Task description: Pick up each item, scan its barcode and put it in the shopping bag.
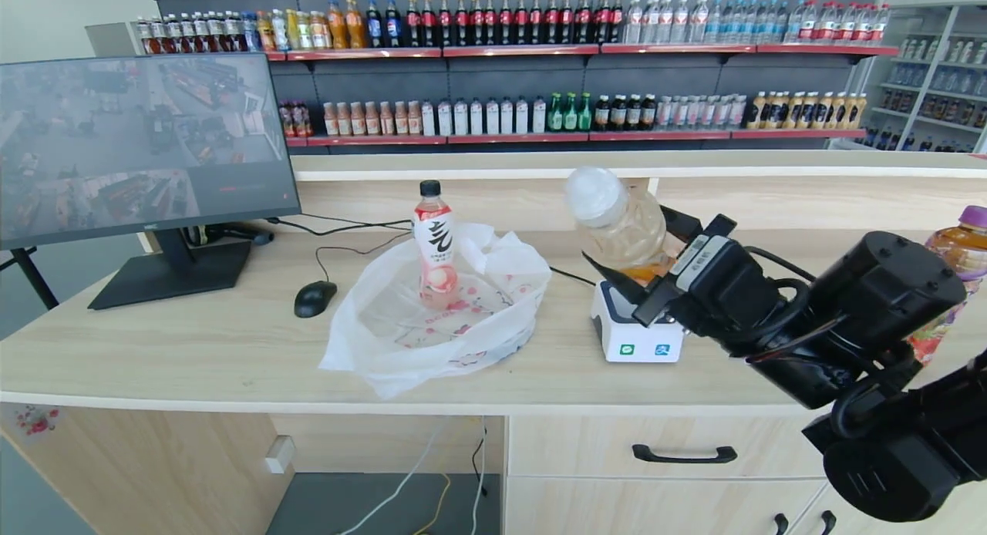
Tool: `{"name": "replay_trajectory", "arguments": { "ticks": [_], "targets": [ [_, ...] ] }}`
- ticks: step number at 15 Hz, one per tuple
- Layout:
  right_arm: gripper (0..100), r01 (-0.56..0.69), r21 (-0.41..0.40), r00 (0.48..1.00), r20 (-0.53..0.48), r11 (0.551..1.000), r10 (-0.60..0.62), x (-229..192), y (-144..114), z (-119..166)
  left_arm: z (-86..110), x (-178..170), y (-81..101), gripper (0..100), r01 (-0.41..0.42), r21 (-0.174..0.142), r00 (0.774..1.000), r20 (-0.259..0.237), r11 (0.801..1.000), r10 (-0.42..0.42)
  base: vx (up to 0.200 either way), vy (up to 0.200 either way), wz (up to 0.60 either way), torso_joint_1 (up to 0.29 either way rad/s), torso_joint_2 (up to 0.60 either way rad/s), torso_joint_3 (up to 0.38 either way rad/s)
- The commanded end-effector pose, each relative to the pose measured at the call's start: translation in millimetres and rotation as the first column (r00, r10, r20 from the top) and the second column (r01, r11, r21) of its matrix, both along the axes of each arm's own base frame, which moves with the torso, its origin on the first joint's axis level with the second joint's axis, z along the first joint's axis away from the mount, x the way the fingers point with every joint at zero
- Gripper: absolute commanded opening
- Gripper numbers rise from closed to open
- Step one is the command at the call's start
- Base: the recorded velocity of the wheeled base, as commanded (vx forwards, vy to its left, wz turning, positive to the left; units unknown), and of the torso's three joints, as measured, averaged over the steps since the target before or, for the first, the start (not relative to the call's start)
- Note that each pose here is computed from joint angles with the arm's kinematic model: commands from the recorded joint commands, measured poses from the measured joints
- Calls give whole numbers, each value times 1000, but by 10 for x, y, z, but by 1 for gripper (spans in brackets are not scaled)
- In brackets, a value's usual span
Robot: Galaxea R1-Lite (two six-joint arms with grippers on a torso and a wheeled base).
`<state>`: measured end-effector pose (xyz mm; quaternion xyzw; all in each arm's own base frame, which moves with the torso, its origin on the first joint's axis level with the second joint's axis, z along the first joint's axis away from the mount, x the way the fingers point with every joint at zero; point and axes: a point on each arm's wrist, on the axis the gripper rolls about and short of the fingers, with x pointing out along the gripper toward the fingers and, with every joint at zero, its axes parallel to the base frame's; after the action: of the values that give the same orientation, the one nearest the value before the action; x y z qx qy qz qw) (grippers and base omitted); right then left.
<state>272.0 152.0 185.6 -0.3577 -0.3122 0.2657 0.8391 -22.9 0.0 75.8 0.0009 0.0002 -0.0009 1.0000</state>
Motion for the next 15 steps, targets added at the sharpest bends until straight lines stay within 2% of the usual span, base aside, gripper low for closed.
{"name": "replay_trajectory", "arguments": {
  "ticks": [1,4,7,11,12,15],
  "targets": [
    [0,-31,-61,999,34,998,33,96,53,-76,0,0,0,100,0,0,1000,0,1000,0,0,0,0,0,0,0],
    [0,-46,-153,994,88,987,60,199,50,-177,0,0,0,100,0,0,1000,0,1000,0,0,0,0,0,0,0],
    [0,-50,-218,973,211,975,97,342,-19,-88,0,0,0,100,0,0,1000,0,1000,0,0,0,0,0,0,0],
    [0,-75,-335,942,286,939,177,460,-128,-190,0,0,0,100,0,0,1000,0,1000,0,0,0,0,0,0,0],
    [0,-84,-388,924,315,918,217,529,-181,-264,0,0,0,100,0,0,1000,0,1000,0,0,0,0,0,0,0],
    [0,-111,-428,925,285,897,251,564,-84,-489,0,0,0,100,0,0,1000,0,1000,0,0,0,0,0,0,0]
  ]
}}
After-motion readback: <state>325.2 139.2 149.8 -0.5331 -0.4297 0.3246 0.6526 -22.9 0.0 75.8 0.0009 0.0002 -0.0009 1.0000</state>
